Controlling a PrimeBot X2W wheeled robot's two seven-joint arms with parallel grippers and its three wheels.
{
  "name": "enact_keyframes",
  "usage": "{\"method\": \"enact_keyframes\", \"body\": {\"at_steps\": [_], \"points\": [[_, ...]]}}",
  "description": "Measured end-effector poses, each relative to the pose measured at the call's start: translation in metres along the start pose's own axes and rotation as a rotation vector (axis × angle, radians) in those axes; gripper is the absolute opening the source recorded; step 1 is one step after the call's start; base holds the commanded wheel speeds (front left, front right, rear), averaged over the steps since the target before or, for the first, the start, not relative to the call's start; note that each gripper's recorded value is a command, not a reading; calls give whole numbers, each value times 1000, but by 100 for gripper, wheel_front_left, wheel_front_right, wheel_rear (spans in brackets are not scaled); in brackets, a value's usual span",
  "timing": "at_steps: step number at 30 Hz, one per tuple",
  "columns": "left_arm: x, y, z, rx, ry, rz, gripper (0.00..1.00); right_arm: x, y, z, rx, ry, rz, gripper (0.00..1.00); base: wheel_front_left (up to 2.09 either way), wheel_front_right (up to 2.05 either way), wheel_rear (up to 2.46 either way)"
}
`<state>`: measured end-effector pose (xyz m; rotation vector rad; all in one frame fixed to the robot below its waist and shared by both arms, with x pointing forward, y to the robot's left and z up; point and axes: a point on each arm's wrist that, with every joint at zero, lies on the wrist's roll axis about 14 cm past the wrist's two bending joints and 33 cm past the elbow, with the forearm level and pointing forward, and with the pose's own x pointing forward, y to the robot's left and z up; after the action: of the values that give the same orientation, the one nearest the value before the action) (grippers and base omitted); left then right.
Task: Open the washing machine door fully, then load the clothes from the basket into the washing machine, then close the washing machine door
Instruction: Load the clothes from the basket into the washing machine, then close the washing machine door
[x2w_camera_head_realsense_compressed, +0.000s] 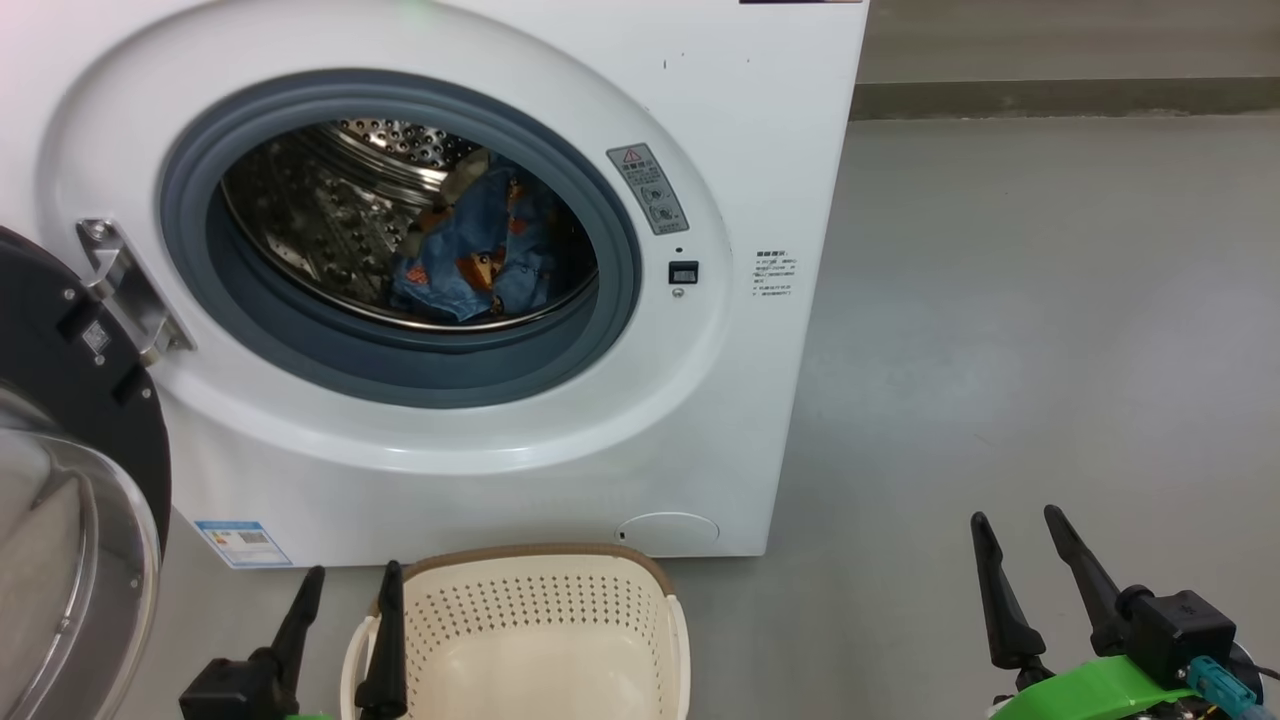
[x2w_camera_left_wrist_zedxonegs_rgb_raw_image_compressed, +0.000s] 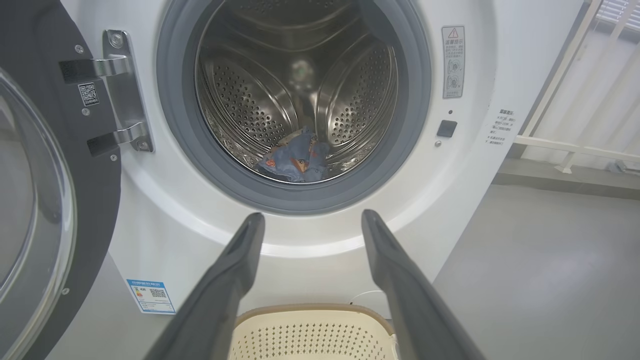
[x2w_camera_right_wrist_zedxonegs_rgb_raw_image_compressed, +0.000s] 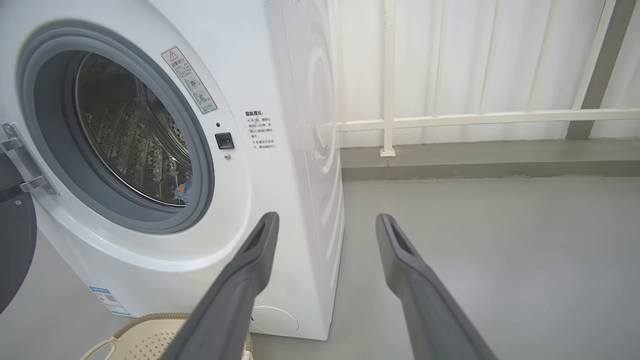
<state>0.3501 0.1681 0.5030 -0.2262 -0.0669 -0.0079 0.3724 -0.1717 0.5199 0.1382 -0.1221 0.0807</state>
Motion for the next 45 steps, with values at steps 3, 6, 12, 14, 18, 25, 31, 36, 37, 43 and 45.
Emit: {"method": "enact_keyframes", "body": {"at_steps": [3, 6, 12, 14, 18, 25, 31, 36, 37, 43, 45], "points": [[0, 0, 1, 1, -4, 4, 100, 0, 0, 1, 5, -2, 0, 100, 0, 0, 0], [0, 0, 2, 0, -6, 4, 100, 0, 0, 1, 5, -4, 0, 100, 0, 0, 0], [0, -3, 2, -8, -5, -4, 100, -1, 0, 2, 5, -6, 0, 100, 0, 0, 0], [0, -3, 2, -8, -5, -5, 100, -1, 0, 2, 5, -6, 0, 100, 0, 0, 0], [0, -4, 1, -9, -4, -7, 100, -1, 0, 2, 5, -6, -1, 100, 0, 0, 0], [0, -5, 0, -10, -1, -8, 100, 0, 0, 1, 5, -4, 0, 100, 0, 0, 0], [0, -4, -1, -9, 3, 0, 100, 0, 1, 0, 6, -1, 2, 100, 0, 0, 0], [-1, -3, -2, -9, 6, 2, 100, 0, 2, -1, 6, 2, 4, 100, 0, 0, 0], [-1, -3, -2, -9, 6, 3, 100, 0, 2, -1, 6, 2, 4, 100, 0, 0, 0], [-1, -3, -2, -12, 5, 3, 100, 0, 2, -1, 7, 3, 5, 100, 0, 0, 0], [-1, -3, -2, -12, 6, 2, 100, 0, 2, -1, 7, 4, 6, 100, 0, 0, 0]]}}
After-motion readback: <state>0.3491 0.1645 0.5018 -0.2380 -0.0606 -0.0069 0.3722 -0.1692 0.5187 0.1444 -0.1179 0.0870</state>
